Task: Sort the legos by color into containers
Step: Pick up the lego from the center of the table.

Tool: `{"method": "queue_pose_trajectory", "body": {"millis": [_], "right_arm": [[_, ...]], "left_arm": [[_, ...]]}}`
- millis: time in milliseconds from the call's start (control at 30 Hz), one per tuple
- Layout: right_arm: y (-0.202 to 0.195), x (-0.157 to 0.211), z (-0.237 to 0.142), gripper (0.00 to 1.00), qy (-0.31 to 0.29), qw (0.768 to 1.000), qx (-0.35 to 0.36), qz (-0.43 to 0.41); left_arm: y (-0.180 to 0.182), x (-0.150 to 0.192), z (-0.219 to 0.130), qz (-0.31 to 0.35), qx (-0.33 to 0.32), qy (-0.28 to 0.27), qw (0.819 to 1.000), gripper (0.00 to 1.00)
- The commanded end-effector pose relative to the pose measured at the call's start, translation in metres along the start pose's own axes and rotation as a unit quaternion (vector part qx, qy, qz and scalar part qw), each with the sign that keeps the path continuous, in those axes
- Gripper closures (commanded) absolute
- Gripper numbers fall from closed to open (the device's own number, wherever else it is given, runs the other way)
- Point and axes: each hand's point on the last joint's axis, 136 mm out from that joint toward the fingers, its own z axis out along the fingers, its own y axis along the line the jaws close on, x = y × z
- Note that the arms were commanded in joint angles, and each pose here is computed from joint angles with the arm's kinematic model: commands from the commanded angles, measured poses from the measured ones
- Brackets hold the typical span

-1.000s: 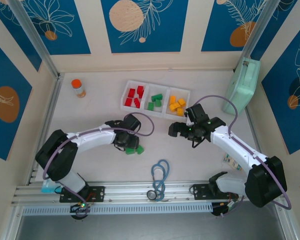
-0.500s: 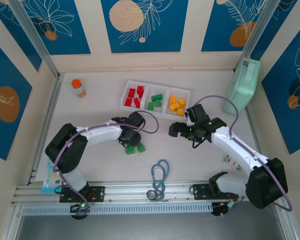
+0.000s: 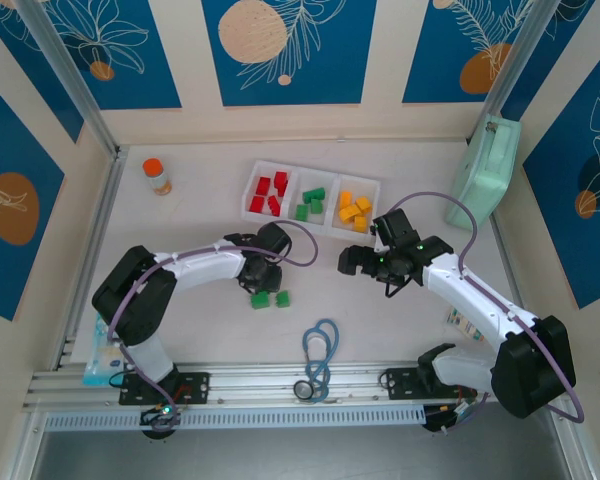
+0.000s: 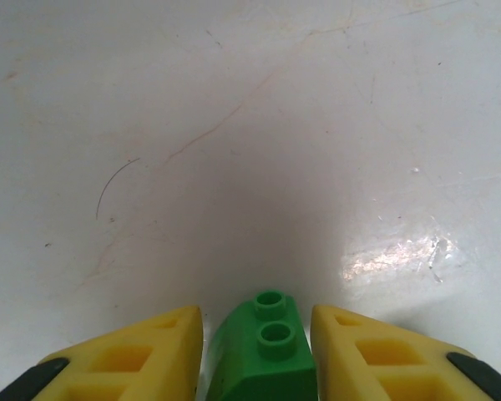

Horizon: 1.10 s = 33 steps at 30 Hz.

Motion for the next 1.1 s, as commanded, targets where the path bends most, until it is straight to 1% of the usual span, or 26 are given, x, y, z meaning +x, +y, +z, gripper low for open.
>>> {"method": "queue_pose_trajectory", "body": {"millis": [0, 200, 300, 367, 467, 567, 667, 767, 867, 1067], "right_arm": [[-0.003, 0.004, -0.004, 0.01, 0.002, 1.0, 0.001, -0.001], [-0.002, 0.003, -0.004, 0.01, 0.001, 1.0, -0.001, -0.001], [-0.001, 0.002, -0.004, 0.01, 0.0, 1.0, -0.001, -0.002], [0.0, 0.001, -0.005, 0.01, -0.001, 1.0, -0.002, -0.003], [0.0, 0.0, -0.005, 0.01, -0.002, 1.0, -0.001, -0.004], [0.001, -0.001, -0.007, 0.01, -0.003, 1.0, -0.001, -0.005], [0.003, -0.002, -0.009, 0.01, -0.003, 1.0, -0.006, -0.004], [0.003, -0.003, -0.014, 0.01, -0.01, 1.0, -0.006, -0.004], [0.0, -0.005, -0.021, 0.01, -0.024, 1.0, 0.002, -0.002], [-0.014, -0.006, -0.041, 0.01, -0.066, 0.997, 0.019, 0.02]], "left_arm": [[0.006, 0.008, 0.002, 0.006, -0.014, 0.01, 1.0, 0.61], [0.004, 0.01, 0.003, 0.01, -0.01, 0.014, 1.0, 0.65], [0.003, 0.009, 0.005, 0.011, -0.01, 0.014, 1.0, 0.69], [0.002, 0.008, 0.006, 0.012, -0.009, 0.015, 1.0, 0.74], [-0.005, 0.001, 0.004, 0.02, 0.004, 0.009, 1.0, 0.78], [-0.015, -0.01, -0.001, 0.036, 0.024, -0.005, 0.999, 0.79], [-0.021, -0.025, -0.007, 0.056, 0.027, -0.02, 0.998, 0.8], [-0.028, -0.05, -0.017, 0.078, 0.02, -0.043, 0.996, 0.81], [-0.038, -0.088, -0.032, 0.092, 0.023, -0.084, 0.992, 0.82], [-0.057, -0.179, -0.058, 0.078, 0.043, -0.162, 0.983, 0.82]]}}
